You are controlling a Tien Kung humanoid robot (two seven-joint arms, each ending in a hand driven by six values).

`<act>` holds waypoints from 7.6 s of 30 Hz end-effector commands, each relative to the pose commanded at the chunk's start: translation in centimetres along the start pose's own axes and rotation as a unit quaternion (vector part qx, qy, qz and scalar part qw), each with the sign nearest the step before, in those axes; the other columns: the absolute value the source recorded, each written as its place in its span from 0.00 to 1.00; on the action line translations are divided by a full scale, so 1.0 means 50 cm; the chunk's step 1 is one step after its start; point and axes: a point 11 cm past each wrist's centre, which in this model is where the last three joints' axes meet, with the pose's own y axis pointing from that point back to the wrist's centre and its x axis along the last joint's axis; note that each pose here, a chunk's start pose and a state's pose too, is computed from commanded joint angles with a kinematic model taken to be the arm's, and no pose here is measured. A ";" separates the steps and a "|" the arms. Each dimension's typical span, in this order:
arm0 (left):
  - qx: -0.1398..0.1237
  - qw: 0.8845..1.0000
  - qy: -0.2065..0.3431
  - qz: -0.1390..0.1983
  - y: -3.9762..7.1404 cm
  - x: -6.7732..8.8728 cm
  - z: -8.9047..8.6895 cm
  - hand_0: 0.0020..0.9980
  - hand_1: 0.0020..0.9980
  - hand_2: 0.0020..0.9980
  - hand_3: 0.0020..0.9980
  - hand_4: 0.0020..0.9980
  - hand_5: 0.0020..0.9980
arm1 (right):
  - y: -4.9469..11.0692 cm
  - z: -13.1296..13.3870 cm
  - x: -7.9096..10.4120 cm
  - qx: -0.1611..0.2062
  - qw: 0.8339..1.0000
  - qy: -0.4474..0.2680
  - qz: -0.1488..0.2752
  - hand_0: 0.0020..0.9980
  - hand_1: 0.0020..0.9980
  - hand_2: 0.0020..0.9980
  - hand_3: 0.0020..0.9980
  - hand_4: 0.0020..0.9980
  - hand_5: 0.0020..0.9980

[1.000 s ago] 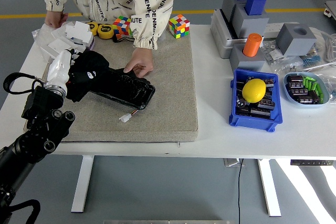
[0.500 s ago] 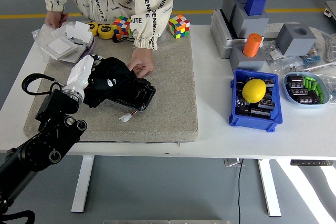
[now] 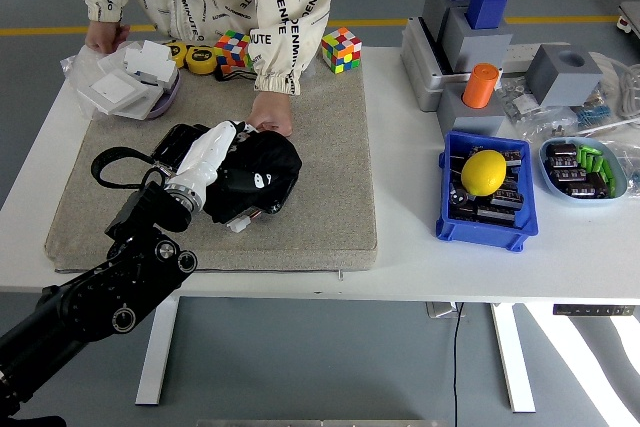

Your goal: Pick the rag up,wipe the panel,place it on the desk

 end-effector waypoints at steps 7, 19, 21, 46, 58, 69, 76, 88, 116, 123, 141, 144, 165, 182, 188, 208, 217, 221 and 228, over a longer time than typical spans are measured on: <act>-0.016 1.000 0.005 -0.009 0.005 -0.015 0.021 0.20 0.22 0.26 0.55 0.60 0.00 | 0.001 0.002 0.000 -0.001 1.000 0.000 0.000 0.52 0.55 0.49 0.52 0.84 0.35; 0.012 0.998 0.018 0.054 -0.010 0.038 -0.035 0.20 0.21 0.26 0.55 0.60 0.00 | 0.000 0.000 -0.003 0.000 1.000 -0.003 -0.001 0.52 0.55 0.49 0.52 0.84 0.35; 0.020 0.998 0.020 0.064 -0.013 0.049 -0.046 0.20 0.21 0.26 0.55 0.60 0.00 | 0.000 0.000 -0.004 0.001 1.000 -0.002 -0.002 0.52 0.55 0.49 0.52 0.84 0.35; 0.138 0.971 0.058 0.189 -0.025 0.190 -0.213 0.20 0.21 0.25 0.55 0.60 0.00 | 0.000 -0.001 -0.007 0.002 1.000 -0.003 -0.003 0.52 0.55 0.49 0.52 0.84 0.35; 0.152 0.961 0.068 0.219 -0.017 0.218 -0.235 0.20 0.21 0.25 0.55 0.60 0.00 | 0.000 -0.001 -0.008 0.002 1.000 -0.004 -0.004 0.52 0.55 0.49 0.52 0.84 0.35; 0.138 0.970 0.059 0.191 -0.025 0.191 -0.210 0.20 0.21 0.25 0.55 0.60 0.00 | 0.000 -0.002 -0.007 0.003 1.000 -0.004 -0.004 0.52 0.55 0.49 0.52 0.84 0.35; 0.119 0.977 0.053 0.166 -0.029 0.166 -0.181 0.20 0.21 0.25 0.55 0.59 0.00 | 0.000 -0.002 -0.007 0.002 1.000 -0.004 -0.004 0.52 0.55 0.49 0.52 0.85 0.35; 0.057 0.993 0.035 0.102 -0.029 0.095 -0.092 0.20 0.21 0.25 0.55 0.59 0.00 | 0.000 -0.003 -0.009 0.003 1.000 -0.004 -0.004 0.52 0.55 0.49 0.52 0.85 0.35; -0.020 0.999 0.025 0.016 -0.006 -0.014 0.018 0.20 0.20 0.25 0.55 0.59 0.00 | 0.000 -0.002 -0.007 0.002 1.000 0.001 -0.005 0.52 0.55 0.49 0.52 0.85 0.35; 0.003 0.999 0.029 0.046 -0.019 0.018 -0.018 0.20 0.20 0.25 0.55 0.59 0.00 | 0.000 -0.004 -0.009 0.004 1.000 -0.002 -0.005 0.52 0.55 0.49 0.52 0.85 0.35; 0.072 0.987 0.054 0.131 -0.035 0.108 -0.122 0.19 0.20 0.25 0.55 0.59 0.00 | 0.000 -0.003 -0.007 0.003 1.000 -0.003 -0.004 0.52 0.55 0.49 0.52 0.85 0.35; 0.088 0.984 0.055 0.145 -0.034 0.123 -0.144 0.20 0.20 0.25 0.55 0.59 0.00 | 0.000 -0.003 -0.008 0.003 1.000 -0.003 -0.004 0.52 0.55 0.49 0.52 0.85 0.35; 0.163 0.955 0.072 0.236 -0.014 0.206 -0.239 0.20 0.20 0.25 0.55 0.60 0.00 | 0.000 -0.002 -0.007 0.003 1.000 -0.003 -0.004 0.52 0.55 0.49 0.52 0.85 0.35; 0.119 0.973 0.064 0.189 -0.024 0.153 -0.184 0.19 0.20 0.25 0.55 0.59 0.00 | 0.000 -0.003 -0.007 0.003 1.000 -0.003 -0.004 0.52 0.55 0.49 0.52 0.84 0.35; 0.081 0.983 0.059 0.156 -0.025 0.116 -0.135 0.19 0.20 0.25 0.55 0.59 0.00 | 0.000 -0.005 -0.008 0.004 1.000 -0.003 -0.004 0.52 0.55 0.49 0.52 0.84 0.35; -0.019 0.998 0.042 0.035 -0.001 -0.015 0.012 0.18 0.17 0.18 0.52 0.59 0.00 | 0.000 -0.005 -0.008 0.004 1.000 -0.002 -0.005 0.52 0.55 0.49 0.52 0.84 0.35; -0.018 0.998 0.047 0.036 0.000 -0.018 0.010 0.18 0.16 0.18 0.52 0.59 0.00 | -0.001 -0.008 -0.009 0.005 1.000 0.001 -0.006 0.52 0.55 0.49 0.52 0.85 0.35; -0.007 0.997 0.049 0.058 -0.007 0.004 -0.010 0.18 0.16 0.18 0.52 0.59 0.00 | -0.001 -0.009 -0.010 0.006 1.000 0.002 -0.007 0.52 0.55 0.49 0.52 0.85 0.35; 0.024 0.994 0.049 0.095 -0.017 0.045 -0.060 0.18 0.20 0.24 0.55 0.59 0.00 | -0.001 -0.005 -0.007 0.004 1.000 0.002 -0.006 0.52 0.55 0.49 0.52 0.84 0.35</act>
